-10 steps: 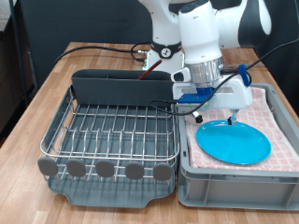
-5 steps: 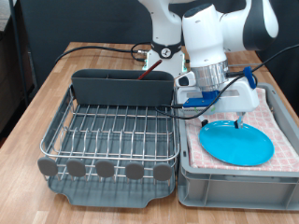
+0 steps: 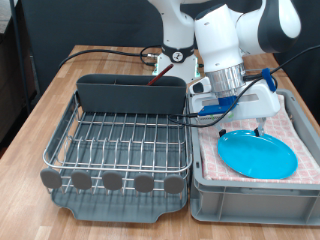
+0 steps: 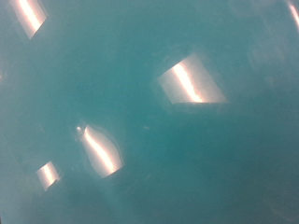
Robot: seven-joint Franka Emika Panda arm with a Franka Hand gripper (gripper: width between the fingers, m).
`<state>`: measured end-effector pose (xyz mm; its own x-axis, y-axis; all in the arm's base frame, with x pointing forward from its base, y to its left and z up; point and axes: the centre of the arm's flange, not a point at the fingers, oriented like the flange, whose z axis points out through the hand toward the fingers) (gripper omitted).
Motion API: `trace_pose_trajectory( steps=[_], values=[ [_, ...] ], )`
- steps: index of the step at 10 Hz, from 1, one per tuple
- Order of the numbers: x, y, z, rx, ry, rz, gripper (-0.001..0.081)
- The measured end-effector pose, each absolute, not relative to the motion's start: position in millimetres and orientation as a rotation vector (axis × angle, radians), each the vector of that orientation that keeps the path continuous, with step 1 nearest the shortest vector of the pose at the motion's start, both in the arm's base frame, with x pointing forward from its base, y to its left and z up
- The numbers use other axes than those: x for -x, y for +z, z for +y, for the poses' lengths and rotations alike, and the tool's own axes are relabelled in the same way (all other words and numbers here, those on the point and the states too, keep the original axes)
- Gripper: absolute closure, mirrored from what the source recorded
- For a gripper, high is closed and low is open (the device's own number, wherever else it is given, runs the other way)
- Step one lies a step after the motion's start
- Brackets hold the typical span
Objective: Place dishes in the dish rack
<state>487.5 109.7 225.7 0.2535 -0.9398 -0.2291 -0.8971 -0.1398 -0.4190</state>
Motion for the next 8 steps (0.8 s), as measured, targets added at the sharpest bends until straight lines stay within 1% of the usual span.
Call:
trace_pose_trajectory(
  steps=[1, 2, 3, 4, 6, 7, 8],
  values=[
    [-487.7, 225.9, 109.8, 2.060, -0.121, 1.665, 0.0004],
    [-487.9, 226.1, 109.9, 2.059, -0.121, 1.665, 0.0084],
    [-488.2, 226.3, 110.0, 2.059, -0.121, 1.664, 0.0248],
    [-488.4, 226.5, 110.1, 2.059, -0.122, 1.664, 0.0248],
    [-488.6, 226.7, 110.2, 2.058, -0.122, 1.663, 0.0571],
    [-488.9, 227.1, 110.3, 2.056, -0.124, 1.660, 0.0571],
    [-489.4, 227.9, 110.1, 2.052, -0.127, 1.658, 0.0738]
  ],
)
